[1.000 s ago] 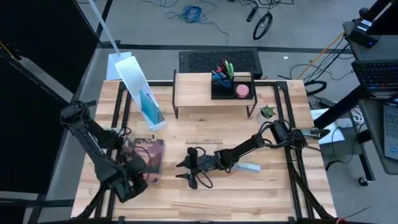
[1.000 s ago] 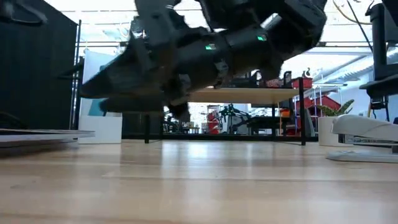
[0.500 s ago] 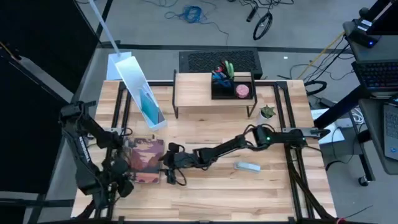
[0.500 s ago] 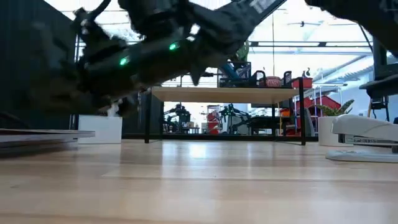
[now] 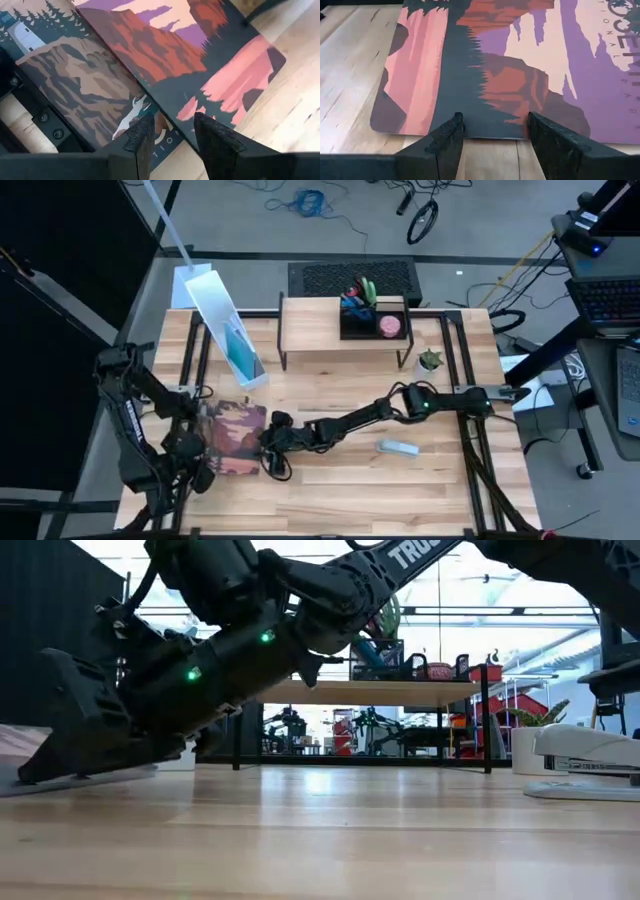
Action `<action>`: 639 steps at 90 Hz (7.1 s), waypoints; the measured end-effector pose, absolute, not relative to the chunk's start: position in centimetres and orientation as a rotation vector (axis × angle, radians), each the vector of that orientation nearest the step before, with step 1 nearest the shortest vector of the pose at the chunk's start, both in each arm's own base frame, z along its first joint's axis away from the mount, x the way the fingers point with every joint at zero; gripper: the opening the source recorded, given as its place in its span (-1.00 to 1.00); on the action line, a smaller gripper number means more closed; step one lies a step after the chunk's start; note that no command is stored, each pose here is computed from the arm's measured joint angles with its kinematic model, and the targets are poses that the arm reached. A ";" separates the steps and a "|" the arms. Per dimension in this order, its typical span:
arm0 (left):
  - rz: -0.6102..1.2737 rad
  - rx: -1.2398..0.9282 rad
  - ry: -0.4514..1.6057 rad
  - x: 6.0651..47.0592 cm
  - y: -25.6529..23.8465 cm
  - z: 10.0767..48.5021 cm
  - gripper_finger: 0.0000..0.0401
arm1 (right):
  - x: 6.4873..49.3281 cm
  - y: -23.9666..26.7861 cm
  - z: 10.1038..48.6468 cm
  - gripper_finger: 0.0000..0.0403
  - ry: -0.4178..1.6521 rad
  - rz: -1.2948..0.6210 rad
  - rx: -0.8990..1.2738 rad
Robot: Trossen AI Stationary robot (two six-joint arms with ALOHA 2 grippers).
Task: Stock shelves
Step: Put the purple book into the white bookshelf
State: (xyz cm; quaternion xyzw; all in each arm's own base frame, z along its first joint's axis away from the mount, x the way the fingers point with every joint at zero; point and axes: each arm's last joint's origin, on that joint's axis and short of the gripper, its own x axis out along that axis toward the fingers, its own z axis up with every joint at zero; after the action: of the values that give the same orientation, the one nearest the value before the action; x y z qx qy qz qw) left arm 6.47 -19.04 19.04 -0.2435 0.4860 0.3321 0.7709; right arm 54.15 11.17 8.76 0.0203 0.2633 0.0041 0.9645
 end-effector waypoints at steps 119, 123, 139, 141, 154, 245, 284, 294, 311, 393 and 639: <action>0.593 -0.744 0.705 8.3 -18.5 16.1 -0.38 | 54.0 11.8 8.6 0.00 0.523 0.064 -0.062; 0.600 -0.747 0.699 8.5 -18.5 16.1 -0.38 | 54.0 11.9 8.6 0.00 0.522 0.064 -0.071; 0.645 -0.773 0.661 9.7 -18.0 16.2 -0.38 | 54.0 11.9 8.6 0.00 0.520 0.067 -0.081; 0.654 -0.777 0.664 9.8 -17.9 16.2 -0.38 | 54.0 11.9 8.6 0.00 0.519 0.067 -0.081; 0.712 -0.809 0.713 10.5 -17.5 16.0 -0.38 | 54.0 11.9 8.6 0.00 0.516 0.068 -0.081; 0.784 -0.766 0.871 10.9 -17.2 15.4 -0.38 | 54.0 12.1 8.6 0.00 0.514 0.068 -0.098; 0.656 -0.847 0.679 10.7 -16.7 12.8 -0.38 | 54.0 12.3 8.5 0.00 0.519 0.077 -0.095; 0.599 -0.850 0.663 11.0 -17.1 12.8 -0.38 | 54.0 12.3 8.6 0.00 0.518 0.079 -0.098; 0.480 -0.836 0.665 11.6 -18.2 13.1 -0.38 | 54.0 12.4 8.6 0.00 0.513 0.093 -0.115; 0.544 -0.745 0.715 14.3 -17.8 14.9 -0.98 | 51.8 13.5 13.8 0.00 0.672 0.111 -0.186; 0.986 0.307 0.262 19.9 -8.7 37.4 -1.00 | 37.6 5.9 31.6 0.00 0.278 -0.432 -0.162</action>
State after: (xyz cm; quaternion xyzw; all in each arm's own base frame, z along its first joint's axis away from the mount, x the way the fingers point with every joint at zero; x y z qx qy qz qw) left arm 19.92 -8.74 37.45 0.1465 0.1250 0.4701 0.8614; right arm 37.58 5.91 31.60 -0.0802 0.1375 -0.2132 0.9640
